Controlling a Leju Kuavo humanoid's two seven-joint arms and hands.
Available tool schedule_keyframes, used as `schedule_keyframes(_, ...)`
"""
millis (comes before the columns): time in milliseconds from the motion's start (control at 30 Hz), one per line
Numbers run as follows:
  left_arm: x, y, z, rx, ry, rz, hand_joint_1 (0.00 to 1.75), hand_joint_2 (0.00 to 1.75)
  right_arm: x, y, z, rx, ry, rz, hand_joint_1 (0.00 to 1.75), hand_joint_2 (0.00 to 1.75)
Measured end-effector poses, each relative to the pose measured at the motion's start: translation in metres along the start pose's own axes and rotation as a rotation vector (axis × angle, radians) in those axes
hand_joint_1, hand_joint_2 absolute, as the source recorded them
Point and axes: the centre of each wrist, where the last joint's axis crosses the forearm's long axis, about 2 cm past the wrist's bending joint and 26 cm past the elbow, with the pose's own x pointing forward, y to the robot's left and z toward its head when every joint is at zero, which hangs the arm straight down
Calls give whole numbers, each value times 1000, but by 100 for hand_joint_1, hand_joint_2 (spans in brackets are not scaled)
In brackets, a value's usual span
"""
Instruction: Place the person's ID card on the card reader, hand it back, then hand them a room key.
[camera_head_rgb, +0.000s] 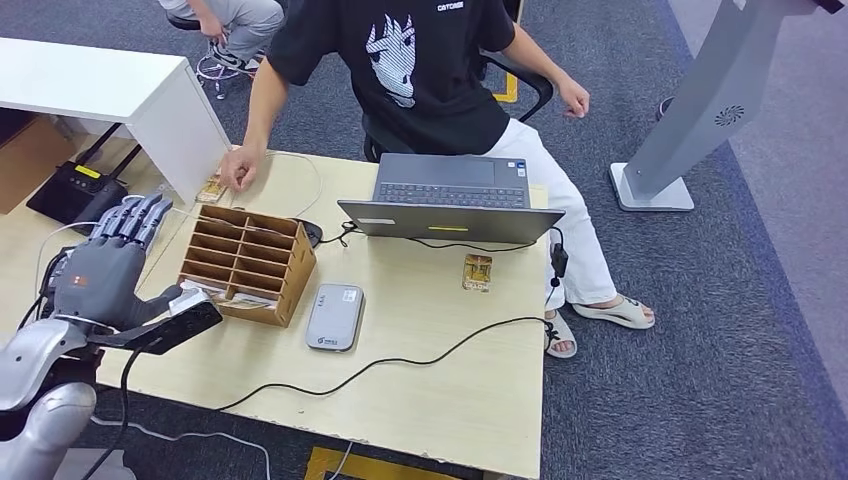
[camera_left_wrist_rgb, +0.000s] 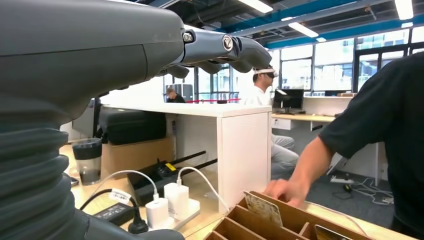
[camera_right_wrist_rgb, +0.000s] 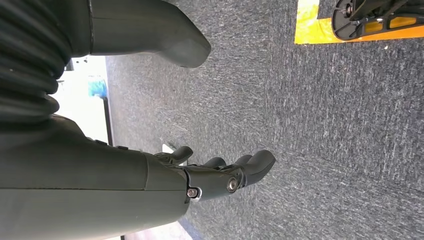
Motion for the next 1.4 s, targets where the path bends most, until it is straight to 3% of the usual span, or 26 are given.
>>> schedule_keyframes(600,18,-71,-15,-121,82,128,0,175,3,0,1,-1,-21,50,0,175)
schedule_keyframes(833,25,-84,-18,-217,61,181,0,175,3,0,1,-2,-23,56,0,175)
schedule_keyframes(1100,19,-85,-17,-291,53,231,0,175,3,0,0,-3,-22,58,0,175)
schedule_keyframes(1200,15,-84,-17,-304,58,226,23,175,3,0,0,-3,-22,60,0,175)
schedule_keyframes(1233,14,-84,-17,-307,61,224,40,175,3,0,0,-3,-22,61,0,175)
schedule_keyframes(1333,11,-84,-16,-311,65,216,148,175,3,0,0,-1,-23,63,0,175)
schedule_keyframes(1367,10,-83,-16,-313,66,213,174,175,3,0,0,-1,-22,63,0,175)
schedule_keyframes(1400,9,-83,-15,-314,67,208,175,175,3,0,0,-1,-22,63,0,175)
